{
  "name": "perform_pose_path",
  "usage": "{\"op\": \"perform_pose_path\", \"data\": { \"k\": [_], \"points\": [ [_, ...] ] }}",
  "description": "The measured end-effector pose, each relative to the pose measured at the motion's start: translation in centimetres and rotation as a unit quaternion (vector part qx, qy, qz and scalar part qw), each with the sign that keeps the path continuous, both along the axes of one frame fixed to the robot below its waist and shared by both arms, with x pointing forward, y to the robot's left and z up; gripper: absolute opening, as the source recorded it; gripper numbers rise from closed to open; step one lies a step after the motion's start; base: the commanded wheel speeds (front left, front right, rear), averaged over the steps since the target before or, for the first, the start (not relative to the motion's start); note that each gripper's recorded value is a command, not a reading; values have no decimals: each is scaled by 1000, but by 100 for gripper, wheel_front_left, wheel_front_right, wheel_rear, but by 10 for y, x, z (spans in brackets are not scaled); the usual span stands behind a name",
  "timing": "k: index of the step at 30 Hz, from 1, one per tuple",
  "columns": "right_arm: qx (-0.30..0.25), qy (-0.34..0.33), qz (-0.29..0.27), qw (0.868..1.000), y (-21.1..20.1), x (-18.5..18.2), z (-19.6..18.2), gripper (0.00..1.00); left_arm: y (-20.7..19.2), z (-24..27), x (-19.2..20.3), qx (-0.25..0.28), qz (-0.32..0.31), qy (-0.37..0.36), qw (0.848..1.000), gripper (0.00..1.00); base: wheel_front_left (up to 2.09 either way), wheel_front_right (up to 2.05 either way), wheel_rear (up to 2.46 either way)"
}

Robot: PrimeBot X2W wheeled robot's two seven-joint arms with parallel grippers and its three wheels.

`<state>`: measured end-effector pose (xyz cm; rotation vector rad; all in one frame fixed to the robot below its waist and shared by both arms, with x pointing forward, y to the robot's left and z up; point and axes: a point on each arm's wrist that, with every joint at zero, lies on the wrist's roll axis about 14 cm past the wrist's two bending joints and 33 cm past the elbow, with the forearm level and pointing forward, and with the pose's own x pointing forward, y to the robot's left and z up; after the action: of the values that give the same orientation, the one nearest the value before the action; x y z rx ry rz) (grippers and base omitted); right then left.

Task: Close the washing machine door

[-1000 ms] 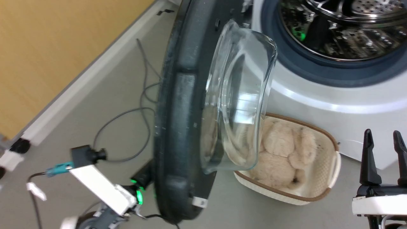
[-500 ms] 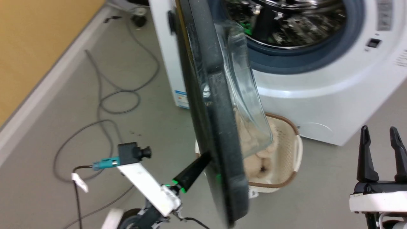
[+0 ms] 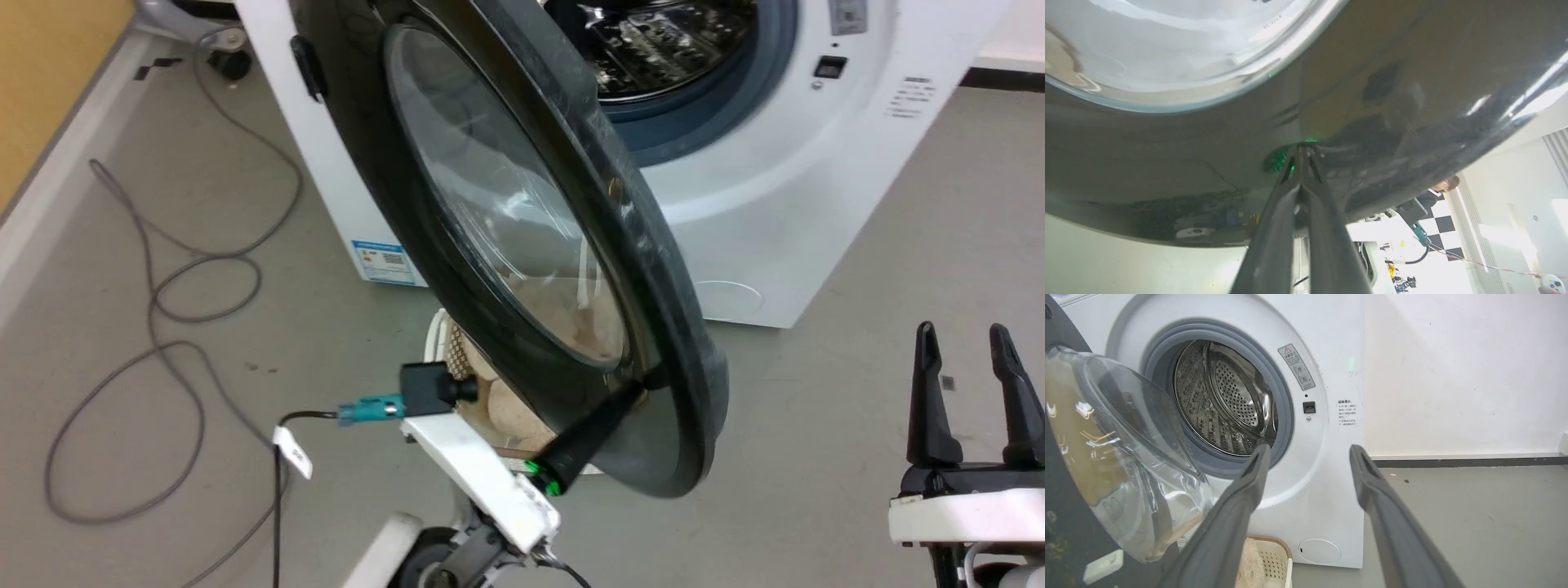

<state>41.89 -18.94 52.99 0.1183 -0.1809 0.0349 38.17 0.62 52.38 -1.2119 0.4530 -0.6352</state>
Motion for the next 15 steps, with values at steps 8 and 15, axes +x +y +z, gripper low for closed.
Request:
{"op": "perform_pose_path", "data": {
  "k": [8, 15],
  "points": [
    [8, -2, -14, 1000, -10, -7, 3, 100, -5, 10, 4, 4, 21, -32, 999, 0, 0, 0, 0],
    [16, -13, -20, 1000, -14, -12, 11, 100, 37, 45, 18, 53, 116, -146, 981, 0, 0, 0, 0]
  ]
}}
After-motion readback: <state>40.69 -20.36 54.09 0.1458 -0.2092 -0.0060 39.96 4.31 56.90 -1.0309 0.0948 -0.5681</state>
